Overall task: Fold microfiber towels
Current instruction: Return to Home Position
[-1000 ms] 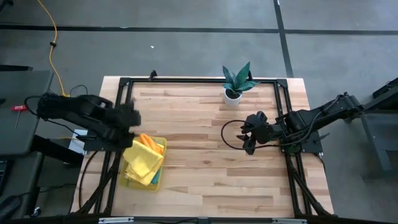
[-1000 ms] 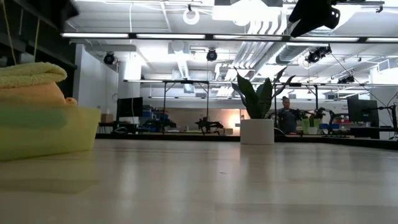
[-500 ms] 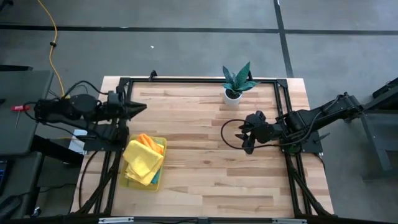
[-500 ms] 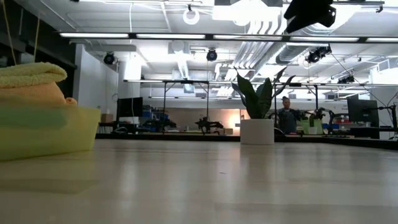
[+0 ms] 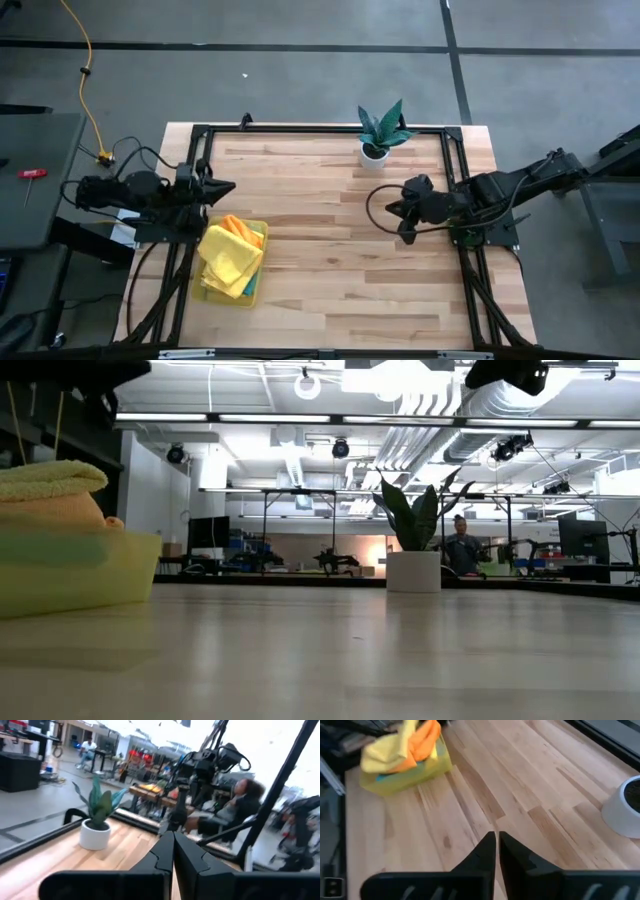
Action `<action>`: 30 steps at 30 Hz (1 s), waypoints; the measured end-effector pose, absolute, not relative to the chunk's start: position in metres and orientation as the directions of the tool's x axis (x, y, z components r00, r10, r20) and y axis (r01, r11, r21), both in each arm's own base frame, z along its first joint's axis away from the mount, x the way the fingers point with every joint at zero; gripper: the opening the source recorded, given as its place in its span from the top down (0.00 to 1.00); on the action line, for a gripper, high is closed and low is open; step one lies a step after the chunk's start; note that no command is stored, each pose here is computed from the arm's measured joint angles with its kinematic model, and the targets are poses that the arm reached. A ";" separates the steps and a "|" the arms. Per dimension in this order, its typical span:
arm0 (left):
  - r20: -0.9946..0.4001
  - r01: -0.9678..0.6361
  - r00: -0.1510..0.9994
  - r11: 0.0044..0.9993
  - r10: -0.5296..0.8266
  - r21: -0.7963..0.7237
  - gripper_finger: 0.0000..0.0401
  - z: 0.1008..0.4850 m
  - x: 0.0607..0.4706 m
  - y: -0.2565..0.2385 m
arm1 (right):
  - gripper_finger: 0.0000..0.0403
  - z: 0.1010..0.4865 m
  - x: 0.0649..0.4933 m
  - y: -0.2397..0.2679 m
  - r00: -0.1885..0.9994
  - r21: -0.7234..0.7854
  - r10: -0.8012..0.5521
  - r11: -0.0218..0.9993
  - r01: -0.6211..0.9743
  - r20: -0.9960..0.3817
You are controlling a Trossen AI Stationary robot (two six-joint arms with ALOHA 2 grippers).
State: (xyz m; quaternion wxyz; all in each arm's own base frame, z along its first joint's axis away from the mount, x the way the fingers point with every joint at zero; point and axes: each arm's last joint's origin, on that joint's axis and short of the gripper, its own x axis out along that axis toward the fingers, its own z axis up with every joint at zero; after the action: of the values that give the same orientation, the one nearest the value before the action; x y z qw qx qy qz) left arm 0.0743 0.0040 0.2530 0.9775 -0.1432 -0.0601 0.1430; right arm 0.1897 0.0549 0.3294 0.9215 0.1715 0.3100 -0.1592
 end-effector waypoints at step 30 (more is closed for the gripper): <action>0.013 -0.194 0.976 0.896 0.217 -0.399 1.00 0.168 0.097 0.015 | 1.00 0.244 0.122 0.043 0.963 0.535 0.043 0.837 0.110 -0.265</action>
State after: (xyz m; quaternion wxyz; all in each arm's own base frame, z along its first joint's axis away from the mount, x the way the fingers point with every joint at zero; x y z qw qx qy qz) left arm 0.0972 0.0150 0.1682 0.9732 -0.2020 -0.0288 0.1056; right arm 0.1218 0.0434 0.2435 0.9491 0.2845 0.1342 -0.0175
